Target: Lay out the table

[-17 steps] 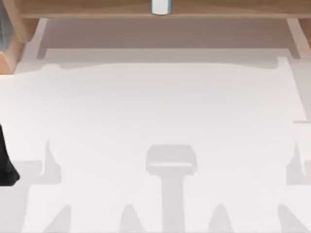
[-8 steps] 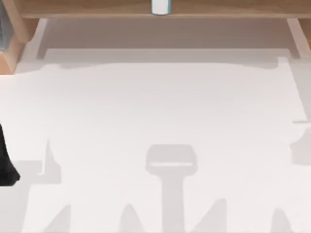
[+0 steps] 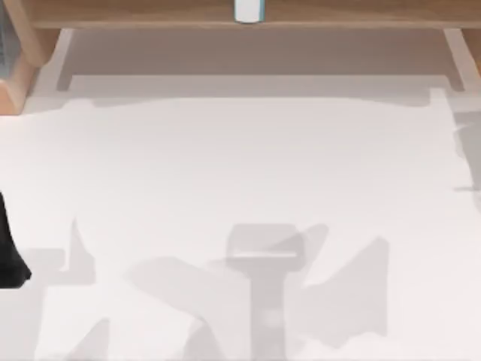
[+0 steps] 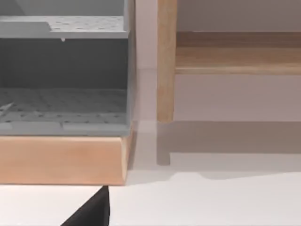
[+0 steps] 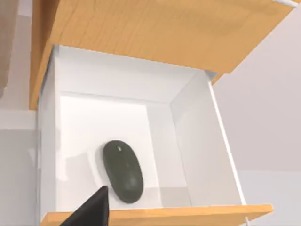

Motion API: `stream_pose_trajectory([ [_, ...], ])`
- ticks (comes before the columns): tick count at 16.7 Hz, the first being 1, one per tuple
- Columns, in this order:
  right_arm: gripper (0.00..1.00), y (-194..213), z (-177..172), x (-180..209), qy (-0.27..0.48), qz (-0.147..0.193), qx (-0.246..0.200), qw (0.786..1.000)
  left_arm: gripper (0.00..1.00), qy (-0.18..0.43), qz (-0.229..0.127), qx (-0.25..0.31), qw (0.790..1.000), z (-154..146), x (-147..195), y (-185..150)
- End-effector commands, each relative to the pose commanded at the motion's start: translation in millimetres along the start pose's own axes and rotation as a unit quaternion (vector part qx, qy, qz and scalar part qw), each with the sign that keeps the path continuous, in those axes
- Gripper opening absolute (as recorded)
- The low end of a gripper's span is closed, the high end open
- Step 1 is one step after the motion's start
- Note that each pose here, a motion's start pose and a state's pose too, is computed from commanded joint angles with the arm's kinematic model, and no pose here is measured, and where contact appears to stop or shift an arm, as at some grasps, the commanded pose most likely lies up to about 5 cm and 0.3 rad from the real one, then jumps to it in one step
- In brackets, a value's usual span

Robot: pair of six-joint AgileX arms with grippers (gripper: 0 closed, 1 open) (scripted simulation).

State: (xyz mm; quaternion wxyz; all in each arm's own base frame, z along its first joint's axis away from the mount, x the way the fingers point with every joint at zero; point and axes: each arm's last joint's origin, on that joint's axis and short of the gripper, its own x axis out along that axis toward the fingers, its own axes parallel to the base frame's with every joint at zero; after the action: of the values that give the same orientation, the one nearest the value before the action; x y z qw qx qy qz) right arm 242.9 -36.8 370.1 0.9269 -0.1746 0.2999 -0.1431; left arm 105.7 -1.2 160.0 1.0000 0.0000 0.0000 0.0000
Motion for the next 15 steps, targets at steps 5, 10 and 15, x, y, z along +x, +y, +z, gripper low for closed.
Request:
stream_pose_trajectory([
  [5,1.00,-19,58,111,0.144,0.037,-0.073,0.986,1.00,0.000,0.000,0.000,1.000,0,0,0],
  [10,1.00,-23,30,236,0.278,0.141,-0.103,0.945,1.00,0.000,0.000,0.000,1.000,0,0,0],
  [15,1.00,-15,-28,319,0.356,0.248,-0.086,0.897,1.00,0.000,0.000,0.000,1.000,0,0,0],
])
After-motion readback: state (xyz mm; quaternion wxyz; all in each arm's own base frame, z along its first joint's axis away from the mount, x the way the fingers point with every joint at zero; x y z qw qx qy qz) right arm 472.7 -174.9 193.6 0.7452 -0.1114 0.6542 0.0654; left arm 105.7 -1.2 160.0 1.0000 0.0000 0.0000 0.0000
